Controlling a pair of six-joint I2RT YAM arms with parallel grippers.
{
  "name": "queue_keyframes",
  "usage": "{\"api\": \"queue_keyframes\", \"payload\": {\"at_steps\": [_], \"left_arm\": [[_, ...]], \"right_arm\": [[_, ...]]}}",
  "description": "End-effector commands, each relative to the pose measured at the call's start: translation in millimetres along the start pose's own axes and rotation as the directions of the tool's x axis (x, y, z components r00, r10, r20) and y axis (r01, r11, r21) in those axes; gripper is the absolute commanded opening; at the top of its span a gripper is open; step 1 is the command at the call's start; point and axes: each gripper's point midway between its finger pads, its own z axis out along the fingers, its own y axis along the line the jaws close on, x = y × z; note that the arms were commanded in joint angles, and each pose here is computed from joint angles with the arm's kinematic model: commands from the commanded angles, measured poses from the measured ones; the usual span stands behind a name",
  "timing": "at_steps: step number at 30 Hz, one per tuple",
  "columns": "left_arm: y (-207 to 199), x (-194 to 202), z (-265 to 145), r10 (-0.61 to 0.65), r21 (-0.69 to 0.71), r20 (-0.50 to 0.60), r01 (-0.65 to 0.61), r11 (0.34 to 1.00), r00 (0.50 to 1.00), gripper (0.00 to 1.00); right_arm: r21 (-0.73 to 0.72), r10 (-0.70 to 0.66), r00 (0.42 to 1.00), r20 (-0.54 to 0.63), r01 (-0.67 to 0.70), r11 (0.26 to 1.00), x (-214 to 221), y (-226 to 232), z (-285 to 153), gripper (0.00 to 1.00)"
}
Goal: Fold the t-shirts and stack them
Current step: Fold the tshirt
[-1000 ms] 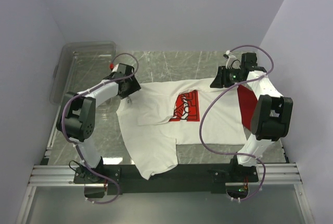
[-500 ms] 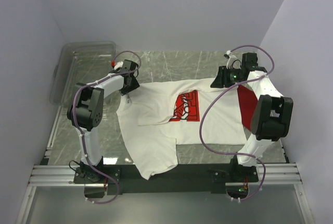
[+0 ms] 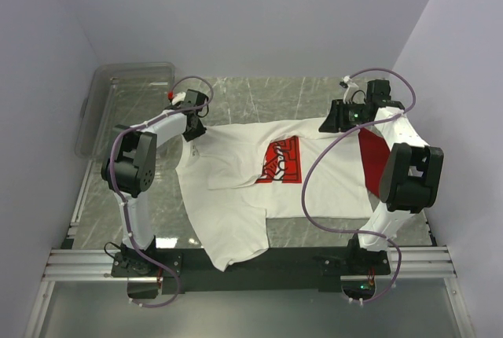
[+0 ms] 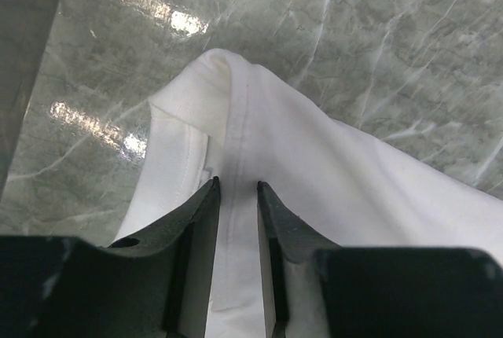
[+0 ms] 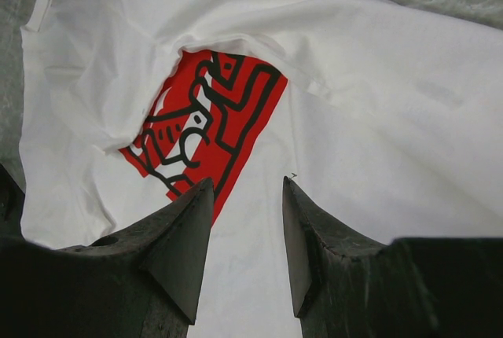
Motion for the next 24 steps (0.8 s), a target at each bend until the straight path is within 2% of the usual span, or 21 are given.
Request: {"api": "queue_keyframes", "payload": {"at_steps": [1,4,8,11,13,16,24], "left_arm": [[-3.6,-15.1,-3.1,0.006,0.004,0.032,-0.006,1.000,0.999,0.31],[-3.9,-14.1,-2.3,0.009,0.008,0.027,-0.009,1.000,1.000,0.30],[-1.9,-9.8,-1.5,0.011,0.016,0.015,-0.011,1.000,1.000,0.36],[-0.4,-5.7,2.1,0.013,0.019,-0.001,-0.013,1.000,1.000,0.37],[-0.4,-3.5,3.7,0.014,0.019,-0.007,-0.013,1.000,1.000,0.34],[-0.2,-4.2,3.9,0.017,0.020,-0.008,-0.017,1.000,1.000,0.19],[-0.8,-24.4,-6.3,0.051,0.018,0.039,-0.052,0.999,0.998,0.14]], "right_arm": [[-0.003,-0.038,0.998,0.046,0.038,0.999,-12.5,3.6,-9.6,0.47],[-0.009,-0.034,0.998,0.047,0.034,0.999,-12.2,3.7,-9.9,0.47],[-0.008,-0.033,0.998,0.050,0.034,0.999,-13.0,3.0,-10.8,0.47],[-0.007,-0.031,0.998,0.050,0.031,0.999,-13.0,2.6,-11.2,0.47],[-0.007,-0.029,0.998,0.052,0.030,1.000,-13.4,2.7,-11.9,0.47],[-0.009,-0.028,0.998,0.055,0.029,1.000,-13.7,1.9,-12.9,0.47],[-0.009,-0.025,0.998,0.057,0.025,1.000,-13.6,1.0,-14.0,0.47]]}}
